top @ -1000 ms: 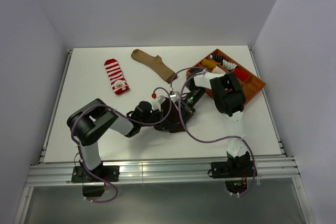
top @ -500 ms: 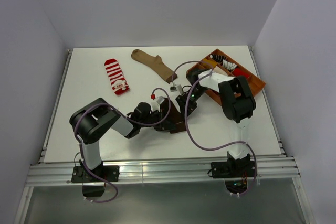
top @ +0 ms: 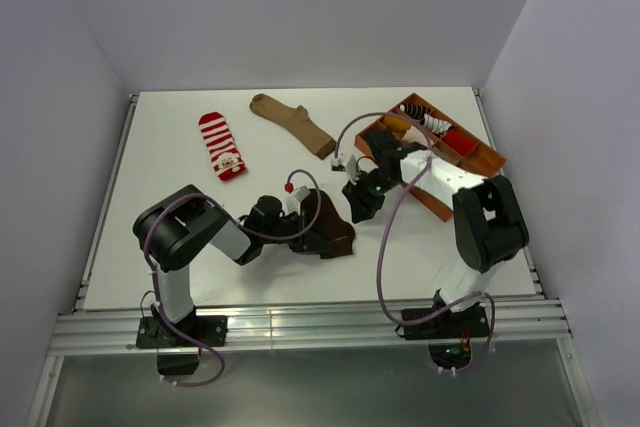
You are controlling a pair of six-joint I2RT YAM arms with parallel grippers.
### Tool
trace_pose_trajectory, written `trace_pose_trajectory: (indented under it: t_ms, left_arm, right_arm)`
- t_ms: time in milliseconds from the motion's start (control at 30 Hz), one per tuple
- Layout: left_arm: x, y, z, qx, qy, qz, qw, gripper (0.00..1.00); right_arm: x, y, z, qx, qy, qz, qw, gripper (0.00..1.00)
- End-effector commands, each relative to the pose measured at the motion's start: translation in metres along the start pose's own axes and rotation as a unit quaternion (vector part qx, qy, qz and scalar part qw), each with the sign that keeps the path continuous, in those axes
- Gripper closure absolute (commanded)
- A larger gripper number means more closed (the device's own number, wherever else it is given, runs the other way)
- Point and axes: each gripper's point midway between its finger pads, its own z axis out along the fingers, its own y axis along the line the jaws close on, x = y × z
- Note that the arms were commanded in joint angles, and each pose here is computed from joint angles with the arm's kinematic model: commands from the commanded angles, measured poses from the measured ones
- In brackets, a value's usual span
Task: Roll the socks
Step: Roll the sock at the center of the board.
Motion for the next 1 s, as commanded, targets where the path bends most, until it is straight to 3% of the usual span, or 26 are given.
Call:
trace_pose_trajectory:
  t_ms: [0,133,333,667,967]
  left_arm:
    - [0.062,0.060,-0.023,-0.093,0.089,-0.087,0.988,1.00]
    - [0.061,0.057,-0.026,-0.073,0.098,-0.110,0.986,1.00]
    - [0.061,0.058,-0.025,-0.076,0.127,-0.139,0.979,1.00]
    - [0.068,0.059,-0.026,-0.079,0.167,-0.201,0.962,1.00]
    - [0.072,0.064,-0.027,-0.084,0.176,-0.216,0.957,1.00]
  right_arm:
    - [-0.007,0.000,-0.008,0.067,-0.015,-0.098,0.993,0.53]
    - [-0.003,0.028,0.005,0.097,-0.018,-0.201,0.975,0.49]
    - [-0.002,0.058,0.008,0.113,-0.056,-0.290,0.949,0.41]
    - [0.016,0.083,0.037,0.106,-0.029,-0.355,0.928,0.40]
    - [0.023,0.095,0.054,0.110,-0.006,-0.392,0.913,0.40]
